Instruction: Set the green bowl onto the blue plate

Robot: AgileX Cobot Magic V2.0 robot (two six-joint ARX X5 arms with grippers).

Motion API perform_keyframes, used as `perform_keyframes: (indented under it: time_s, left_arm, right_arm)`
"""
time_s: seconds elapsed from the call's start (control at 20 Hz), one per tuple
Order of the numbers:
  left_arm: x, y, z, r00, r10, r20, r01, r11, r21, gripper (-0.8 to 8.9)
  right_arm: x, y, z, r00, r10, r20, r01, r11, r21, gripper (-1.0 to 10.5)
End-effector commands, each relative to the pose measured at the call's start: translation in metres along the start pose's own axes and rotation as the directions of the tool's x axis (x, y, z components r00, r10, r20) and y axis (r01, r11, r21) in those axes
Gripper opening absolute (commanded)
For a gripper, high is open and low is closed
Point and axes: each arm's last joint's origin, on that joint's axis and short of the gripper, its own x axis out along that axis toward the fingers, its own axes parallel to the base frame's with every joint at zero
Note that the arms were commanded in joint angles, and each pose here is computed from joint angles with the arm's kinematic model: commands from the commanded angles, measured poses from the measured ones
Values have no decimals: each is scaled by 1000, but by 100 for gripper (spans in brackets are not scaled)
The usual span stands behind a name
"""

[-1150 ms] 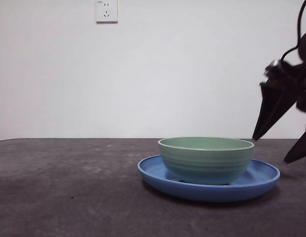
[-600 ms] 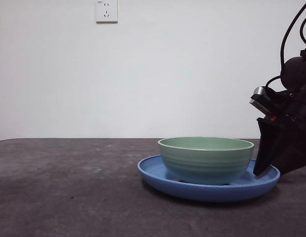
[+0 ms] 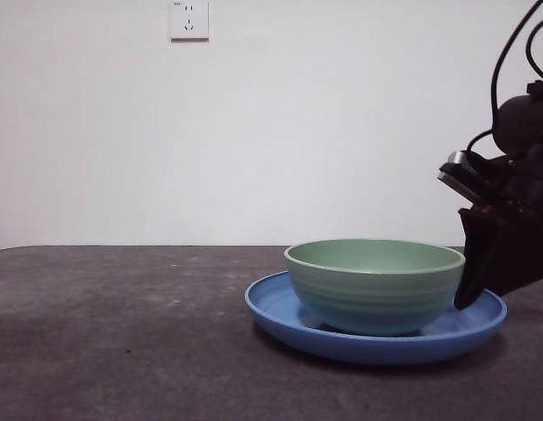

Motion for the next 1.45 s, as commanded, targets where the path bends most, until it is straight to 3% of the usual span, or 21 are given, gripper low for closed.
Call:
perform_keyframes:
  time_s: [0.05, 0.45, 0.75, 1.3, 1.35, 1.45]
  left_arm:
    - [-2, -1, 4, 1000, -8, 19, 8, 1000, 2, 556]
    - [-2, -1, 4, 1000, -8, 19, 8, 1000, 2, 556]
    - [-2, -1, 4, 1000, -8, 19, 8, 1000, 2, 556]
    - [-2, -1, 4, 1000, -8, 19, 8, 1000, 2, 556]
    - [-2, -1, 4, 1000, -8, 19, 8, 1000, 2, 556]
    - [-2, -1, 4, 1000, -8, 19, 8, 1000, 2, 556]
  right_arm:
    - [-5, 15, 12, 1000, 15, 8, -15, 1000, -8, 11]
    - [-1, 82, 35, 996, 76, 35, -73, 994, -79, 12]
    - [22, 110, 30, 996, 84, 20, -81, 991, -110, 11]
    - [72, 97, 29, 997, 33, -74, -39, 996, -77, 16]
    - [72, 97, 29, 997, 34, -69, -40, 996, -83, 29]
    - [73, 98, 31, 998, 41, -57, -47, 995, -91, 166]
